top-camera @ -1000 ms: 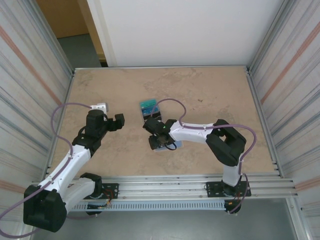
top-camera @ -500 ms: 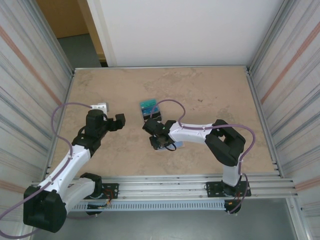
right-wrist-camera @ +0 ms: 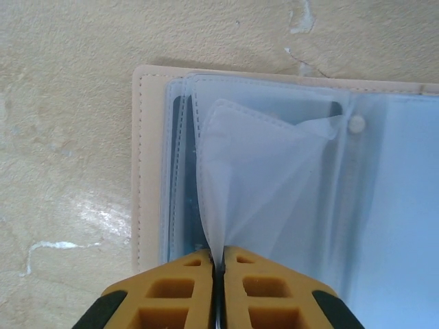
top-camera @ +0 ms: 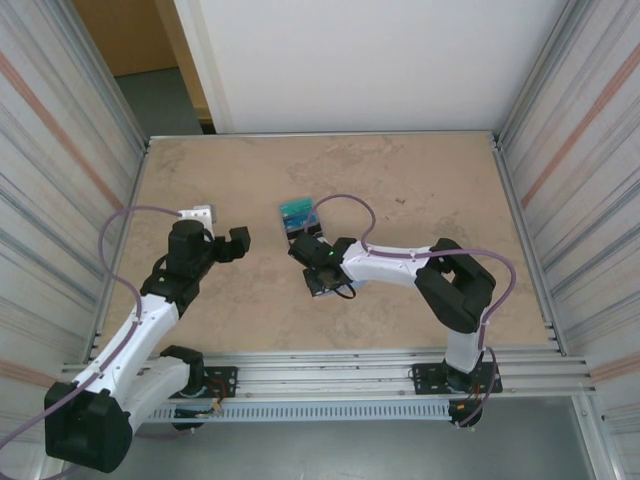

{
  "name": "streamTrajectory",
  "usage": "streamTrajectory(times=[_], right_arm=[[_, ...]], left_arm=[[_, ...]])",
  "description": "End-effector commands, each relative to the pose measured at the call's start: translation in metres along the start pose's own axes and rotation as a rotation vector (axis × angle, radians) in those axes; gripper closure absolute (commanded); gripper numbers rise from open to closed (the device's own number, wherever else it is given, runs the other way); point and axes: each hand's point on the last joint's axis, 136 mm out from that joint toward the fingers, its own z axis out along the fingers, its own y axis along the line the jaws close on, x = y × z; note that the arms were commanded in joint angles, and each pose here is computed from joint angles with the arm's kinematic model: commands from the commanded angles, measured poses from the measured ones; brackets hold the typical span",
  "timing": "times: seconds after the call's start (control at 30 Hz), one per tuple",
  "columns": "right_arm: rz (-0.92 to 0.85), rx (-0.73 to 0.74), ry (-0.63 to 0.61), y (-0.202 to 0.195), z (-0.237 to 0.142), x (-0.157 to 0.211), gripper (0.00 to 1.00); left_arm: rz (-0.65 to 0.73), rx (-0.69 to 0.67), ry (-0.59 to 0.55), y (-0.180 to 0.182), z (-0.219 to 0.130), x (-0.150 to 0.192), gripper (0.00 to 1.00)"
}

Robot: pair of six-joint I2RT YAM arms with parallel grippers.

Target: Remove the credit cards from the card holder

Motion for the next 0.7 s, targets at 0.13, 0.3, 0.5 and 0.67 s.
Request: streamTrajectory(times=[0.13, 0.3, 0.5, 0.67], right_arm=[[0.018, -0.083, -0.032, 0.008, -0.029, -0.011, 0.91], [0.071, -0.159, -0.035, 0.012, -0.040, -0.014, 0.91], [0.175, -0.253, -0.017, 0.000, -0.040, -0.017, 0.91], [0.239, -0.287, 0.006, -0.012, -0.033, -0.016, 0.88]], left_arm=[[0.004, 0.028, -0.028, -0.006, -0.010, -0.016, 0.01], [0.021, 0.029, 0.003, -0.009, -0.010, -0.007, 0.01], [0.079, 0.013, 0.042, -0.024, -0.006, 0.010, 0.01], [0.201, -0.009, 0.090, -0.053, 0.004, 0.038, 0.01]])
